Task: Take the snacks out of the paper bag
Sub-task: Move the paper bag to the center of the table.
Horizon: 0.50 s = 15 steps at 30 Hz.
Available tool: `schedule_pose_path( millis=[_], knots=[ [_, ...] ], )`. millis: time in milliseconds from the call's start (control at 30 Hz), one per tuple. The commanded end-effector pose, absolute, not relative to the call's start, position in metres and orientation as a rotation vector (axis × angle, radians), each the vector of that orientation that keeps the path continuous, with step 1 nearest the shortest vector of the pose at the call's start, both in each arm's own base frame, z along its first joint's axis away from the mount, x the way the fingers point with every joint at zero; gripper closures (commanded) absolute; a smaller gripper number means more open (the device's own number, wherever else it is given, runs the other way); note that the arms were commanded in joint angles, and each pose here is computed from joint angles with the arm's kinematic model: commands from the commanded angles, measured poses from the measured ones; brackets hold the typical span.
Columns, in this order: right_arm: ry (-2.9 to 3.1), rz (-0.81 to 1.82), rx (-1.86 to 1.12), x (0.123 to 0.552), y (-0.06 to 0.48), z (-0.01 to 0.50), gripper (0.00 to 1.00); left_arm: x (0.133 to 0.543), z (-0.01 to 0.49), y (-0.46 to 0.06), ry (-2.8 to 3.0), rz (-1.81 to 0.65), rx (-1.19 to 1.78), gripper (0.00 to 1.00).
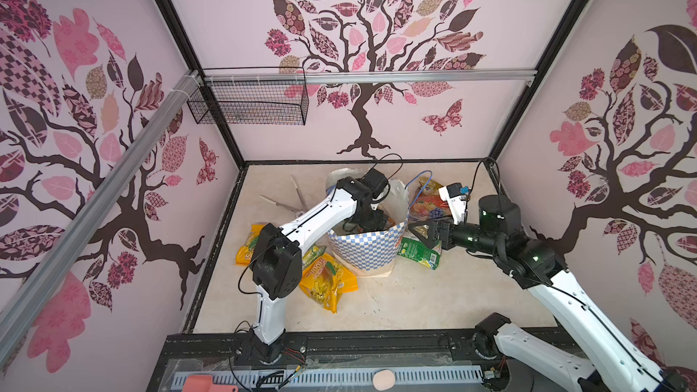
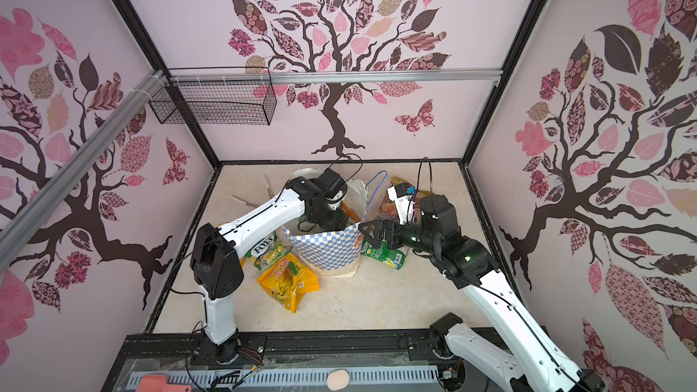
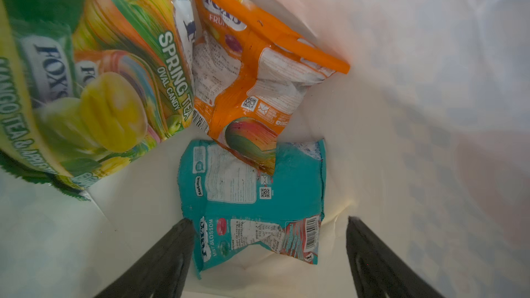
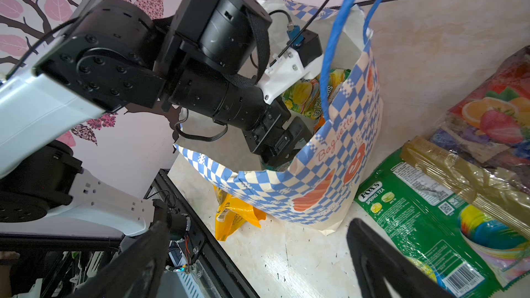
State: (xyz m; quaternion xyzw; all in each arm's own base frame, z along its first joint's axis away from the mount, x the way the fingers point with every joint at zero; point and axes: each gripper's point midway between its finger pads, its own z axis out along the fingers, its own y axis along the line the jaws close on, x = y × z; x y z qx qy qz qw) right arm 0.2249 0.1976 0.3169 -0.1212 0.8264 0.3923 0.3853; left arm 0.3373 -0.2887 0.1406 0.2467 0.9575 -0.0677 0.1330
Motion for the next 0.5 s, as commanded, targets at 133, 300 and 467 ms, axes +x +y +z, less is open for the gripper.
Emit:
schedule_pose_path(
  millis=[133,300,467],
  knots=[
    [2.101,1.0,-0.307,0.224,0.198,0.319,0.0,0.331,0.102,-0.281,2.842,-0.112,0.811,0.14],
    [2.102,0.991,-0.306,0.223,0.196,0.319,0.0,0.331,0.078,-0.281,2.87,-0.094,0.829,0.14],
    [2.102,0.988,-0.305,0.223,0.195,0.319,0.0,0.324,0.05,-0.277,2.915,-0.075,0.838,0.14]
  ],
)
